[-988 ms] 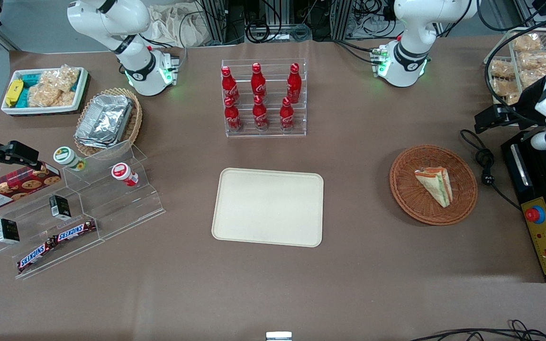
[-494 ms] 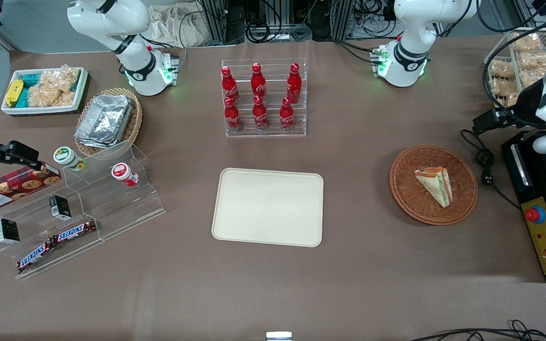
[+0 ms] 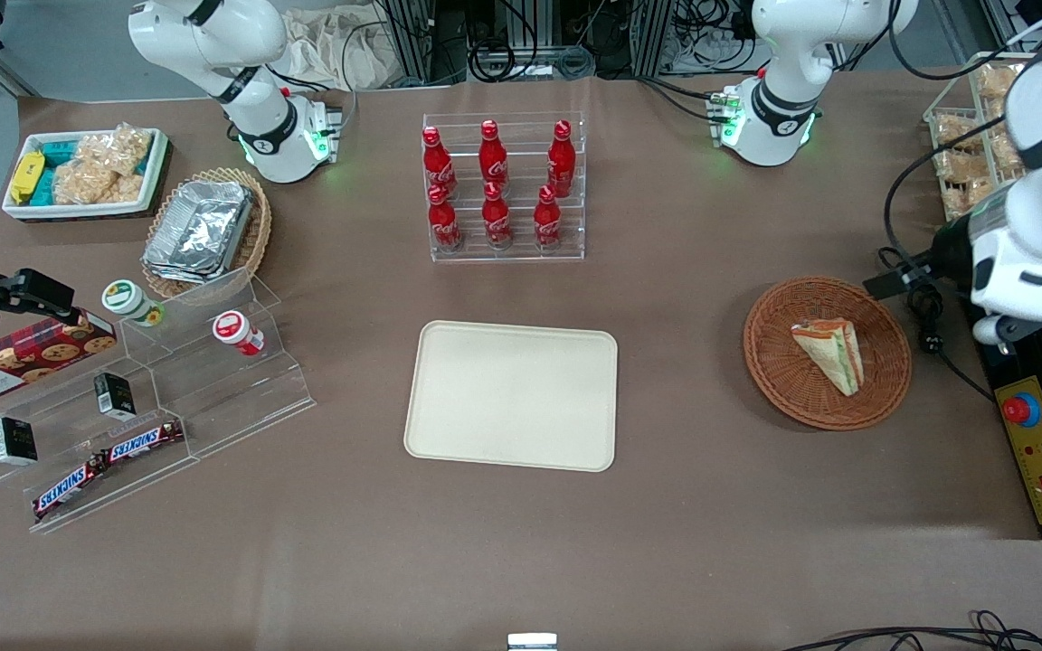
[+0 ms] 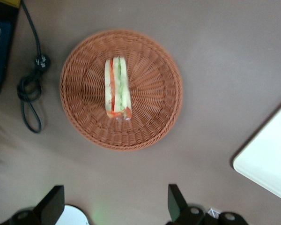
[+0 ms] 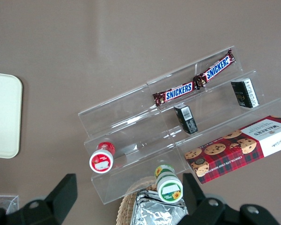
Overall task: Place sandwich from basket to tray
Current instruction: 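Move the left gripper down over the wrapped sandwich in the basket, then lower the left gripper and close it on the wrapped sandwich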
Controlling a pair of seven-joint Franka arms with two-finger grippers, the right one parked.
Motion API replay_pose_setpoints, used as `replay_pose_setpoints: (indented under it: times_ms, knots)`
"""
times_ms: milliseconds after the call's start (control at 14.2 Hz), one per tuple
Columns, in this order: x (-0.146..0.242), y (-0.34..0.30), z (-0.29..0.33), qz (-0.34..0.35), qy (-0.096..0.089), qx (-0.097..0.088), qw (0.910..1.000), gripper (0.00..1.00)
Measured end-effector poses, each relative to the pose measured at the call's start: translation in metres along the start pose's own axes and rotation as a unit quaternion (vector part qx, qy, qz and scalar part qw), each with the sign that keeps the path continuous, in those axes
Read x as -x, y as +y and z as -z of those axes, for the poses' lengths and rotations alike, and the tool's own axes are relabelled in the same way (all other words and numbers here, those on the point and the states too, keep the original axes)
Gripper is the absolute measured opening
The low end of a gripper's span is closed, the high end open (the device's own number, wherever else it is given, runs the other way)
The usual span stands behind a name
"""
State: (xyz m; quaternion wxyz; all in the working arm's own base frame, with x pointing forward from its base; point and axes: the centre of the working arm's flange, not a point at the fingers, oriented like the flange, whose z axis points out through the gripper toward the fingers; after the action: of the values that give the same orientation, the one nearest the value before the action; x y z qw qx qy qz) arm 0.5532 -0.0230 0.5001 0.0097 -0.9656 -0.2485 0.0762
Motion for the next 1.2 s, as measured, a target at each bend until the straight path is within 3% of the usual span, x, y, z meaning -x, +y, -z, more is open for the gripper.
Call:
replay_pose_setpoints:
  times_ms: [141, 353, 494, 1129, 1200]
  knots:
    - [-0.007, -0.008, -0.049, 0.041, 0.002, 0.002, 0.9992, 0.99]
    - [-0.006, -0.013, -0.124, 0.072, 0.027, 0.018, 0.9969, 0.99]
    - [-0.006, -0.020, -0.165, 0.083, 0.030, 0.019, 0.9959, 0.99]
    - [-0.032, -0.038, -0.265, 0.116, 0.044, 0.020, 0.9921, 0.99]
    - [-0.032, -0.038, -0.271, 0.116, 0.043, 0.018, 0.9921, 0.92]
